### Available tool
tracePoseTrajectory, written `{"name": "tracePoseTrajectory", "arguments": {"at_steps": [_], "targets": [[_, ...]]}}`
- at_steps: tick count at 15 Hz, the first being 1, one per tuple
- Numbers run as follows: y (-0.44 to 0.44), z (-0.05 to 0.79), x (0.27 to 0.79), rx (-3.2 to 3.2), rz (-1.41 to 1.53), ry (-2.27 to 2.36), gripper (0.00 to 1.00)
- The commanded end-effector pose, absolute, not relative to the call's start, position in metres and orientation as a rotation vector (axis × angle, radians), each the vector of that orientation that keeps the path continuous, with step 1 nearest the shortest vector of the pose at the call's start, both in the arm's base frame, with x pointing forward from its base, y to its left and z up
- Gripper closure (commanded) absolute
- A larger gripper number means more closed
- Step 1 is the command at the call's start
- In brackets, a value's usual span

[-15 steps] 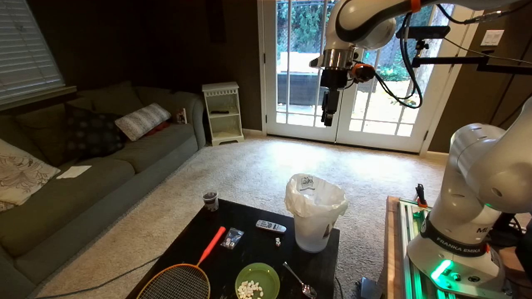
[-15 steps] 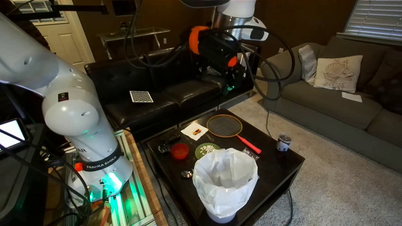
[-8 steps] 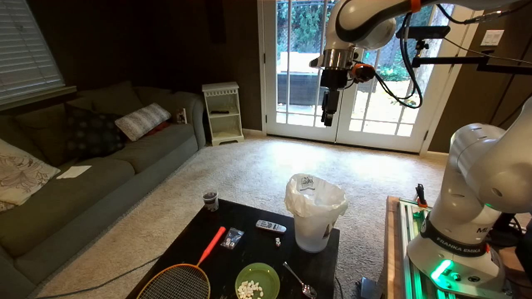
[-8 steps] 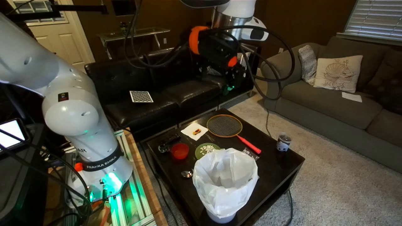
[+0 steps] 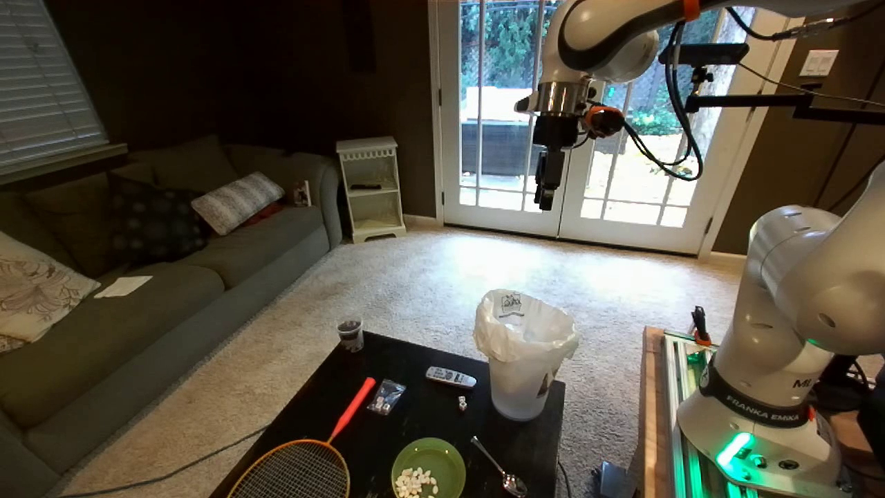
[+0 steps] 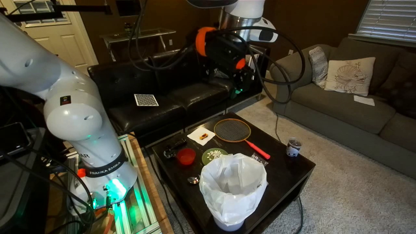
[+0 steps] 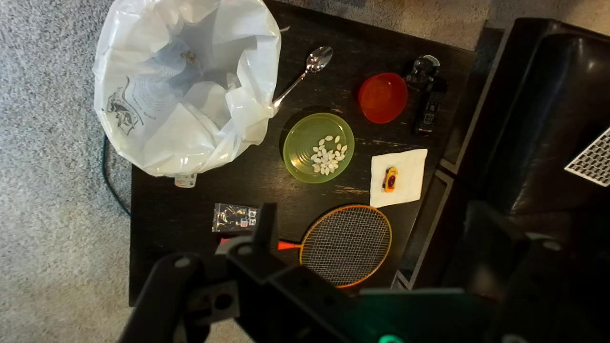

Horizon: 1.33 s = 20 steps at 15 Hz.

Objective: Move the trash can to the left

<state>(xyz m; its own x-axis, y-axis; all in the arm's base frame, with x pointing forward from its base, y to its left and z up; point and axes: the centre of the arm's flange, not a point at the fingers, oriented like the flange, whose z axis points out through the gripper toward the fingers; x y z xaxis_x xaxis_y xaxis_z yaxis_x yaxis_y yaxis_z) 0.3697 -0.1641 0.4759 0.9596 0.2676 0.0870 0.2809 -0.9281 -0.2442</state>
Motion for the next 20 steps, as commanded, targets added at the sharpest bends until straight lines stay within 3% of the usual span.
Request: {"name": "tracePoseTrajectory", "arguments": {"at_steps": [1,15,20], "targets": [[-0.164,0.476,0.37,-2.855,-0.076,-0.406,0.0],[-0.164,0.476,0.37,-2.855,-0.076,-0.406,0.0],[-0.166,0.406,0.428,-2.839,-0.045,-0.354,0.0]]}}
